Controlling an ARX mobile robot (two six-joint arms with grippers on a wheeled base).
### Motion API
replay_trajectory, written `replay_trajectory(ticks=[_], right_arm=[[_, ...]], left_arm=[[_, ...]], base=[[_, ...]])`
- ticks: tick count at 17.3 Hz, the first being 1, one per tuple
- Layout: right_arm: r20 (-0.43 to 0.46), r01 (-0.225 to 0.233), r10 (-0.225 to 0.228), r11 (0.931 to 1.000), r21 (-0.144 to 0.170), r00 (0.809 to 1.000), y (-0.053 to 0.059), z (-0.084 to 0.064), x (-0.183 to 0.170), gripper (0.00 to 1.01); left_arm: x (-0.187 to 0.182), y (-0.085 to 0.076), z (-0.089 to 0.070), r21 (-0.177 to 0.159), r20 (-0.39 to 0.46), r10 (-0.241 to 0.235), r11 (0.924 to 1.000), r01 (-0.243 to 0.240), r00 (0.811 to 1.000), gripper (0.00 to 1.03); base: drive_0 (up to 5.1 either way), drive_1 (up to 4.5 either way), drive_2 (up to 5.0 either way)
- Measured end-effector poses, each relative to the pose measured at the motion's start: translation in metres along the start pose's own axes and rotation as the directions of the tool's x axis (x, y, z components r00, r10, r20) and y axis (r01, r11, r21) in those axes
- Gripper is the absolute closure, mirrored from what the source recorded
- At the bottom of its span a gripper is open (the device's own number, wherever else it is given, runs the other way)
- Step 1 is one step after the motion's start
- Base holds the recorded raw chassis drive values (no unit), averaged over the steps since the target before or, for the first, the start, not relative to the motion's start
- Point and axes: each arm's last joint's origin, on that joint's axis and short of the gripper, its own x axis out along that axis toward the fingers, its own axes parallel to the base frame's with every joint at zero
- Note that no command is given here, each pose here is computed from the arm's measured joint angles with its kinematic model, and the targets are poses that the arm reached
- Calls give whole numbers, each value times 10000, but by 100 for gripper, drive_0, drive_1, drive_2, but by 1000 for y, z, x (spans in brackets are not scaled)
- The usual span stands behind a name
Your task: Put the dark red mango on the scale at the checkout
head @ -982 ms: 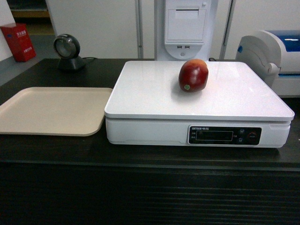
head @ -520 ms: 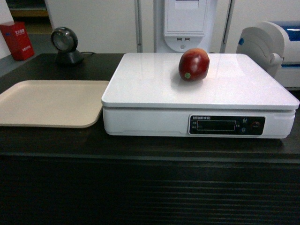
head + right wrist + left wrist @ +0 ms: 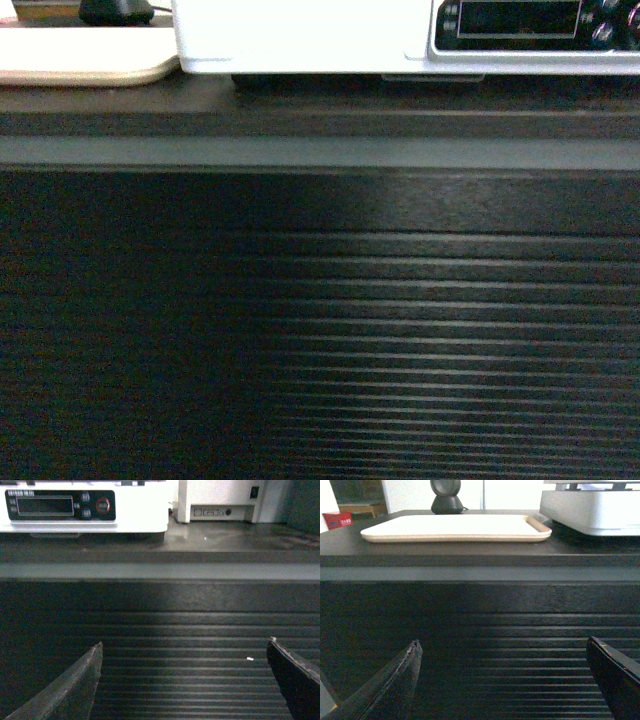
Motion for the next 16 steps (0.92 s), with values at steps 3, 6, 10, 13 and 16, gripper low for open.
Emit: replay_trajectory(ticks=[3,6,10,13,16], right_arm=[[0,-8,8,10000,0,10000,0,0,0,3],[-8,0,0,10000,8,10000,0,0,0,3],[0,0,0,10000,11,10000,0,0,0,3],[0,4,-4,10000,11,10000,0,0,0,3],[-30,-8,8,10000,4,10000,0,0,0,3]], left_arm=[[0,0,0,4,0,0,10000,0,10000,5],[0,0,0,8,-4,-11,10000,11,10000,5],[0,0,0,15,-8,-19,10000,19,10000,5],[0,0,0,23,-16,-19,10000,19,10000,5],[0,0,0,31,-42,-15,10000,15,10000,5]], base=[[0,0,0],[0,0,0],[0,0,0],[0,0,0],[0,0,0]])
